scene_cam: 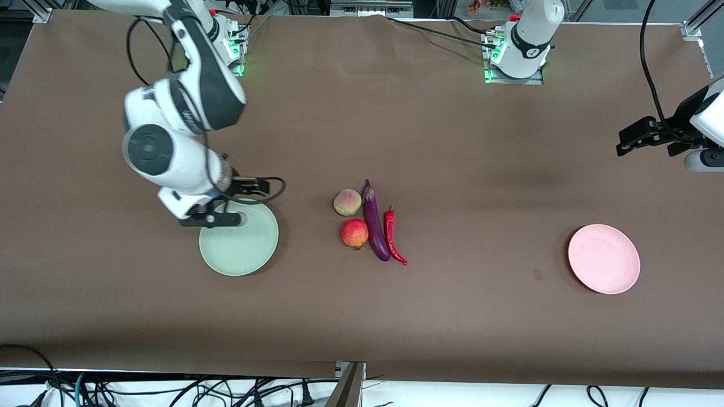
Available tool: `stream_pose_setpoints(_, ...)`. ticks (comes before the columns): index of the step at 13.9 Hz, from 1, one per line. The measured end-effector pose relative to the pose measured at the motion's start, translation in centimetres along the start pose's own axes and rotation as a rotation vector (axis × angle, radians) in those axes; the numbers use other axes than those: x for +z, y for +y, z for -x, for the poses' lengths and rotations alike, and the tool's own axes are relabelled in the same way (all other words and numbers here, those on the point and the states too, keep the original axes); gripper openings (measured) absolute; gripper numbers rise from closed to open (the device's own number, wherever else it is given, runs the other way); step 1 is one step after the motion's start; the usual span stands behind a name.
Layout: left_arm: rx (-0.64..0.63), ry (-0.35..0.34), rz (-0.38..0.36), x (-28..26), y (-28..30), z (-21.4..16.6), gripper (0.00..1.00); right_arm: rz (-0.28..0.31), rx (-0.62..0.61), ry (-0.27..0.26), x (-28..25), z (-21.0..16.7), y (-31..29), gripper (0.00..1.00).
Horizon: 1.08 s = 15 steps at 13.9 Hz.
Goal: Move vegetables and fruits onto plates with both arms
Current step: 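Reach the right gripper to the peach and grasp it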
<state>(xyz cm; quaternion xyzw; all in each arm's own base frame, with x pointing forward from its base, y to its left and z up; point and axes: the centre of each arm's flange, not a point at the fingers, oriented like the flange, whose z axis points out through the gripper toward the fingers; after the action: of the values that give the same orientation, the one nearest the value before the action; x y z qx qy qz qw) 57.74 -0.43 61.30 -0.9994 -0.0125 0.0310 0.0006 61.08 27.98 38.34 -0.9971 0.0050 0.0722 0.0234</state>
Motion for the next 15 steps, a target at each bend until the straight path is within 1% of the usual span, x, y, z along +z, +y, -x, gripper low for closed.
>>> stream_pose_setpoints(3, 0.0, -0.001, 0.0, 0.1, 0.0, 0.0, 1.0, -0.014, 0.035, 0.036, 3.7, 0.9, -5.7, 1.0)
stream_pose_setpoints(8, 0.02, -0.005, 0.0, 0.0, 1.1, 0.1, 1.0, -0.077, 0.097, 0.128, 9.4, 2.2, -12.9, 1.0)
stream_pose_setpoints(11, 0.018, -0.092, -0.003, 0.7, 0.9, 1.1, 1.0, -0.102, 0.118, 0.152, 12.2, 3.2, -15.6, 1.0)
stream_pose_setpoints(13, 0.014, -0.141, -0.005, 1.1, 0.6, 1.6, 1.0, -0.109, 0.113, 0.159, 13.9, 3.8, -16.9, 1.0)
stream_pose_setpoints(15, 0.013, -0.159, -0.021, 1.2, 0.5, 1.9, 1.0, -0.108, 0.111, 0.157, 15.3, 4.0, -17.3, 1.0)
